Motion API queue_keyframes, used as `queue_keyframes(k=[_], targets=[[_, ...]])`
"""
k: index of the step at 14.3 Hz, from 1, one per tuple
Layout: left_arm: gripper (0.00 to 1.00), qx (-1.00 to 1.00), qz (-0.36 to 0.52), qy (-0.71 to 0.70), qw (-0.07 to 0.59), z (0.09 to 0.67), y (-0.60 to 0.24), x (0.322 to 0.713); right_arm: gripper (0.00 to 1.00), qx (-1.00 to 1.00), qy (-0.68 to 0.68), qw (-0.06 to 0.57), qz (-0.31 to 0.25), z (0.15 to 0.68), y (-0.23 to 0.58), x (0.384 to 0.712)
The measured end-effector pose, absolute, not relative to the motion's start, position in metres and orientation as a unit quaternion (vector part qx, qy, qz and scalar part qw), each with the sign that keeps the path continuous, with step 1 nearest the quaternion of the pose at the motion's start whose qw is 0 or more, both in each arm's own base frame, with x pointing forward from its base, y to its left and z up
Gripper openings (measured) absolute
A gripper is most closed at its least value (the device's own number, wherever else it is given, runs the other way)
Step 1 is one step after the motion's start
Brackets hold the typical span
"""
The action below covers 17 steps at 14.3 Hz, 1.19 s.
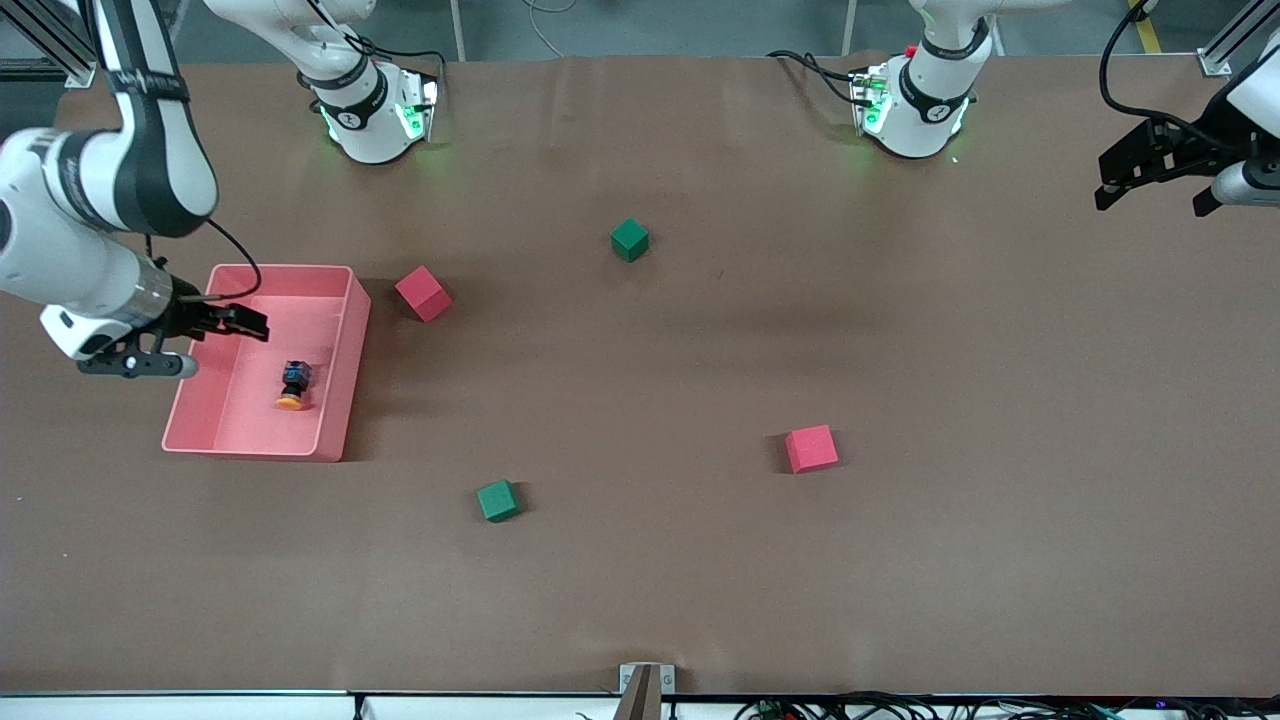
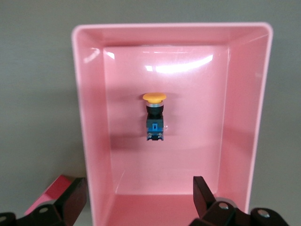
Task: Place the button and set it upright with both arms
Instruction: 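Lower the right gripper around the button body and close it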
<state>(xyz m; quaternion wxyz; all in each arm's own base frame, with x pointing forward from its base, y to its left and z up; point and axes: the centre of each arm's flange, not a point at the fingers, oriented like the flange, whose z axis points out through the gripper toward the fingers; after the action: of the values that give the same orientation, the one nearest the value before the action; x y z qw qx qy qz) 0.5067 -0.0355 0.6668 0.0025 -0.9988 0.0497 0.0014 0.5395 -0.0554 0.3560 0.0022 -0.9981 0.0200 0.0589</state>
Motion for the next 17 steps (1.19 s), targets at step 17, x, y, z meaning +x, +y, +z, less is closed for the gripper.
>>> queue_keyframes(k=[17], targets=[[1.00, -0.999, 0.006, 0.050, 0.002, 0.662, -0.035, 0.510, 0.98, -0.997, 0.019, -0.005, 0.073, 0.221, -0.064, 0.540]])
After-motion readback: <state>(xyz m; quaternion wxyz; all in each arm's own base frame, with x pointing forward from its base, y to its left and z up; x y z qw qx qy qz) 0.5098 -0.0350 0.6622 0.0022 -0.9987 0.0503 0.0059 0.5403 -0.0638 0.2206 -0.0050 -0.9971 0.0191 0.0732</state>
